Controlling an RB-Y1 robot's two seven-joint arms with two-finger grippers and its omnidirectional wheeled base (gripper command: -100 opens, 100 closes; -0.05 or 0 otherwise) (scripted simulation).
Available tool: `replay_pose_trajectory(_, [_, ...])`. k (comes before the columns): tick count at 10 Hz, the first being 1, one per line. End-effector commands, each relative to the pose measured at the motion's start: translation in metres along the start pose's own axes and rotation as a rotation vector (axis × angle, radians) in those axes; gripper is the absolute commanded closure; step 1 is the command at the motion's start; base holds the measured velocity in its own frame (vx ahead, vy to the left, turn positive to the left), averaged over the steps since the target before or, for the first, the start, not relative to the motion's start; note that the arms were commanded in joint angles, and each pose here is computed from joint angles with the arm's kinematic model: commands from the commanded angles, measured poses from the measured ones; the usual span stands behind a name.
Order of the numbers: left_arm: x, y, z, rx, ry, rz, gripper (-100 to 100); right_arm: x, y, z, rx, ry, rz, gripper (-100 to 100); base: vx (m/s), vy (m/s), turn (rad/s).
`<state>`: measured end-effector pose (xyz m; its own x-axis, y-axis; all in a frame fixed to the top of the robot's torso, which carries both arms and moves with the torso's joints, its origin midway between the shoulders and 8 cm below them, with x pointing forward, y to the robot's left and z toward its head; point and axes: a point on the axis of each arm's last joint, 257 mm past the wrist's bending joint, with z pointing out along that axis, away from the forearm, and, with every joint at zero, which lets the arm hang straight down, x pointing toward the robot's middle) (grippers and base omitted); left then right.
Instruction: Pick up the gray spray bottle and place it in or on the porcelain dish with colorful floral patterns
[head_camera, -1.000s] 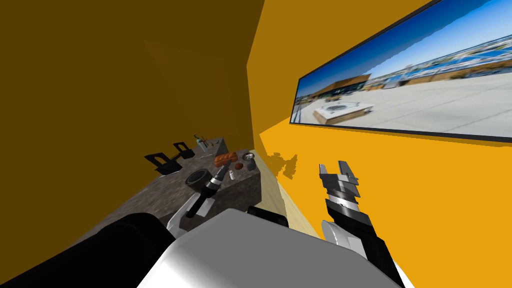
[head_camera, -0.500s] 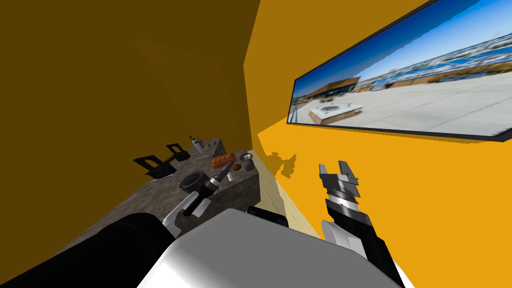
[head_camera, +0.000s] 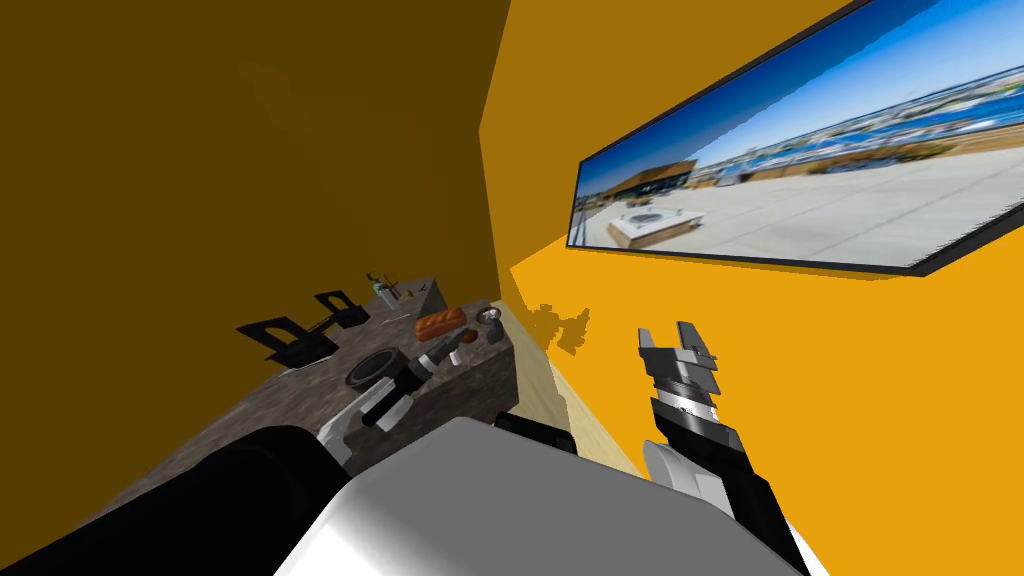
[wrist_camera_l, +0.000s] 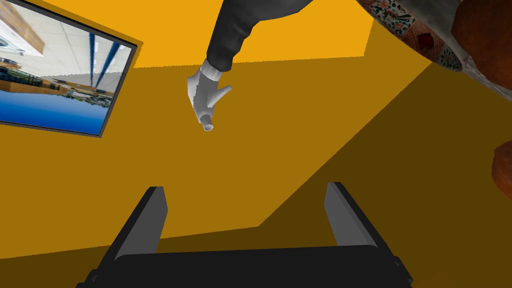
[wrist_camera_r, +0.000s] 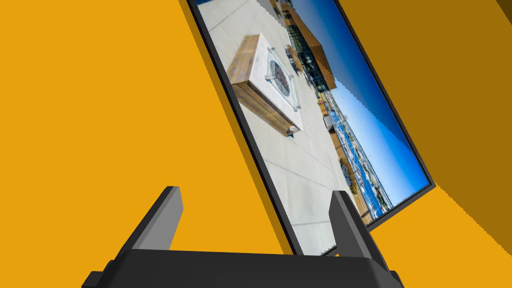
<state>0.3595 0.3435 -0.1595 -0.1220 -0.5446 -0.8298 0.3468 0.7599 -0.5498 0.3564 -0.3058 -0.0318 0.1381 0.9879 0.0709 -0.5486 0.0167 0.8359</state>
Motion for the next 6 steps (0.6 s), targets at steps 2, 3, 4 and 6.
replay_pose_trajectory(2, [0.009,0.013,-0.005,-0.012,0.082,0.054,-100,0.0,0.0,0.0,0.0,0.0,0.0,0,0.0,-0.008,-0.119])
replay_pose_trajectory(3, [0.008,0.013,-0.005,-0.008,0.093,0.064,-100,0.0,0.0,0.0,0.0,0.0,0.0,0,-0.001,-0.004,-0.055])
replay_pose_trajectory(4, [0.014,0.021,-0.007,-0.017,0.139,0.092,-100,0.0,0.0,0.0,0.0,0.0,0.0,0,-0.001,-0.01,-0.126])
replay_pose_trajectory(6, [0.019,0.03,-0.01,-0.022,0.195,0.131,-100,0.0,0.0,0.0,0.0,0.0,0.0,0,-0.003,-0.01,-0.09])
